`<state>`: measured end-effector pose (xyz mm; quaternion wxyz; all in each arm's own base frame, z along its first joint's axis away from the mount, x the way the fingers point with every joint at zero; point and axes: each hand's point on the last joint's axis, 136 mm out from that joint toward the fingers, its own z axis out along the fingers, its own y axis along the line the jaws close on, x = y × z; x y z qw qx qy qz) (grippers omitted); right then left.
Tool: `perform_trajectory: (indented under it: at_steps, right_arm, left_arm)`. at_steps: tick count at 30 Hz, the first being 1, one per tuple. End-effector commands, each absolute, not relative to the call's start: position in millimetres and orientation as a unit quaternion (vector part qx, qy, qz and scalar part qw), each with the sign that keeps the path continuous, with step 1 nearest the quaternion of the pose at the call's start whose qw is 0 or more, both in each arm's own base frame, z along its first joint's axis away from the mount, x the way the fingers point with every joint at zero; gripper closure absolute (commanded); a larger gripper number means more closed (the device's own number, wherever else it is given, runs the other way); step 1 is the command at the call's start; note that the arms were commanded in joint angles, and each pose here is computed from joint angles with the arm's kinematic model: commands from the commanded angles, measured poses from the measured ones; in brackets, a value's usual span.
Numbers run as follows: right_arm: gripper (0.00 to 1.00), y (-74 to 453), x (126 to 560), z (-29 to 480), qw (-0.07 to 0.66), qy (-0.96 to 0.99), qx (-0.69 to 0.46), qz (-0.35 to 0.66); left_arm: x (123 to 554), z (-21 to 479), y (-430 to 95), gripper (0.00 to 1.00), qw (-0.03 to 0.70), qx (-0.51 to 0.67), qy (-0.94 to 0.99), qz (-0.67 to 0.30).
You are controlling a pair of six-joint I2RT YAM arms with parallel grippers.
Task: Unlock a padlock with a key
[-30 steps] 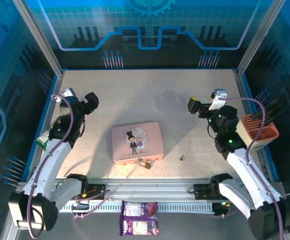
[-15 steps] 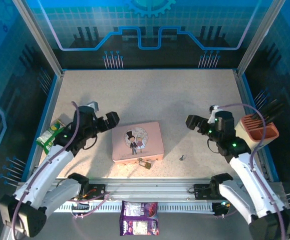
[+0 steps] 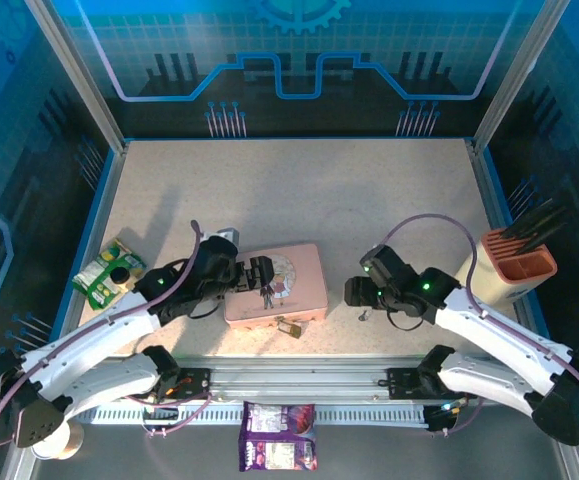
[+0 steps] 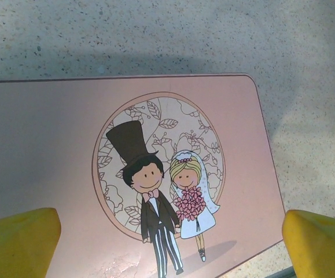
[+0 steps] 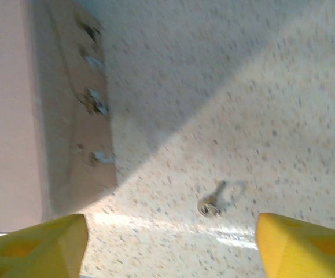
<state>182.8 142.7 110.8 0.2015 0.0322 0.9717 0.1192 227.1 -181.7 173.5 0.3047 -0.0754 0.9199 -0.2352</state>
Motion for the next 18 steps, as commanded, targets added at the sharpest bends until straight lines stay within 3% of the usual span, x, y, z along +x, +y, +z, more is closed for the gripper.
perform_trajectory:
  at_steps: [1, 7, 18]
  right_arm:
    - [0.3, 128, 166, 88, 0.171, 0.977, 0.086, 0.098]
    - [0.44, 130, 155, 59, 0.148, 0.974, 0.124, 0.122]
    - [0.61, 137, 156, 29, 0.136, 0.97, 0.15, 0.138]
  left_arm:
    - [227, 170, -173, 0.01, 0.315, -0.096, 0.919, -0.217]
    - [228, 170, -171, 0.01, 0.332, -0.11, 0.908, -0.231]
    - [228, 163, -172, 0.01, 0.332, -0.114, 0.906, -0.237]
